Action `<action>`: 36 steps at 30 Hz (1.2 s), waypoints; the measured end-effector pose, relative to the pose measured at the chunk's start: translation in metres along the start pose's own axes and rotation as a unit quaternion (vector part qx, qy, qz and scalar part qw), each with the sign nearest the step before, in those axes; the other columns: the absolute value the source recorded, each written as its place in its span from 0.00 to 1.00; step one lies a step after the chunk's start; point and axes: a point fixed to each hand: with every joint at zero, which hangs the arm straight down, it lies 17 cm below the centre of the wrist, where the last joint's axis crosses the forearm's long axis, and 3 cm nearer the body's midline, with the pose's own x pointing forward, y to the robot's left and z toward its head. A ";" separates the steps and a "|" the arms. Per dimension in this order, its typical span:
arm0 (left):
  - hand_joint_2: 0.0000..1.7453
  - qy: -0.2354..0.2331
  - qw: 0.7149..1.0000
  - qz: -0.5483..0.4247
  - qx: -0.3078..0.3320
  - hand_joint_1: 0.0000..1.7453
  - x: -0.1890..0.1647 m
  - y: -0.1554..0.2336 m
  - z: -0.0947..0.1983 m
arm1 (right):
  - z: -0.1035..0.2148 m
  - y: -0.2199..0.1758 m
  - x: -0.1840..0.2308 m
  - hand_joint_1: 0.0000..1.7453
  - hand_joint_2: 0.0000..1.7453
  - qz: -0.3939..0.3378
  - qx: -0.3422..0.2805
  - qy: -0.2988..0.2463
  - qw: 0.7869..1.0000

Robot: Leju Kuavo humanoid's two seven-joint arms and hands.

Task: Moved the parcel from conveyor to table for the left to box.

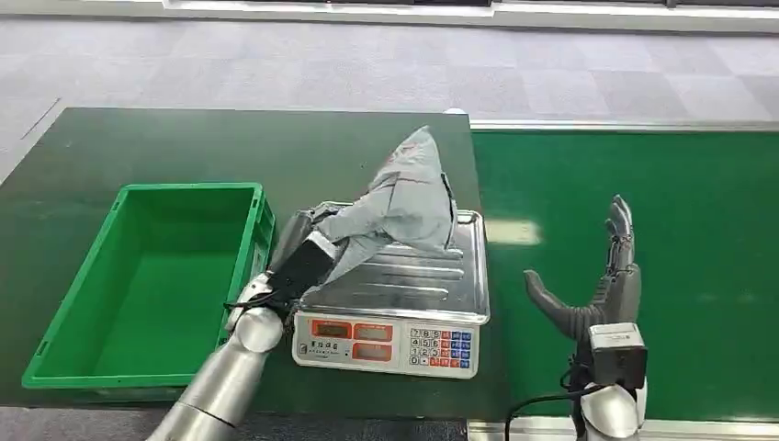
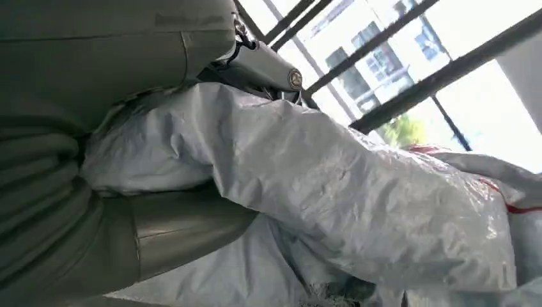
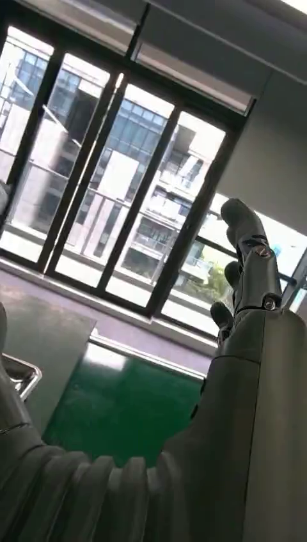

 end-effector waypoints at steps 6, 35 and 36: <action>1.00 -0.026 0.993 -0.003 0.112 1.00 0.009 0.084 0.026 | 0.017 -0.020 -0.003 0.00 1.00 0.017 -0.019 0.016 1.000; 1.00 0.089 0.934 -0.077 0.337 0.00 -0.053 0.226 0.181 | 0.040 -0.045 0.004 0.00 1.00 0.041 -0.041 0.037 0.998; 1.00 0.082 0.933 -0.070 0.344 0.00 -0.050 0.228 0.182 | 0.040 -0.045 0.004 0.00 1.00 0.041 -0.041 0.037 0.998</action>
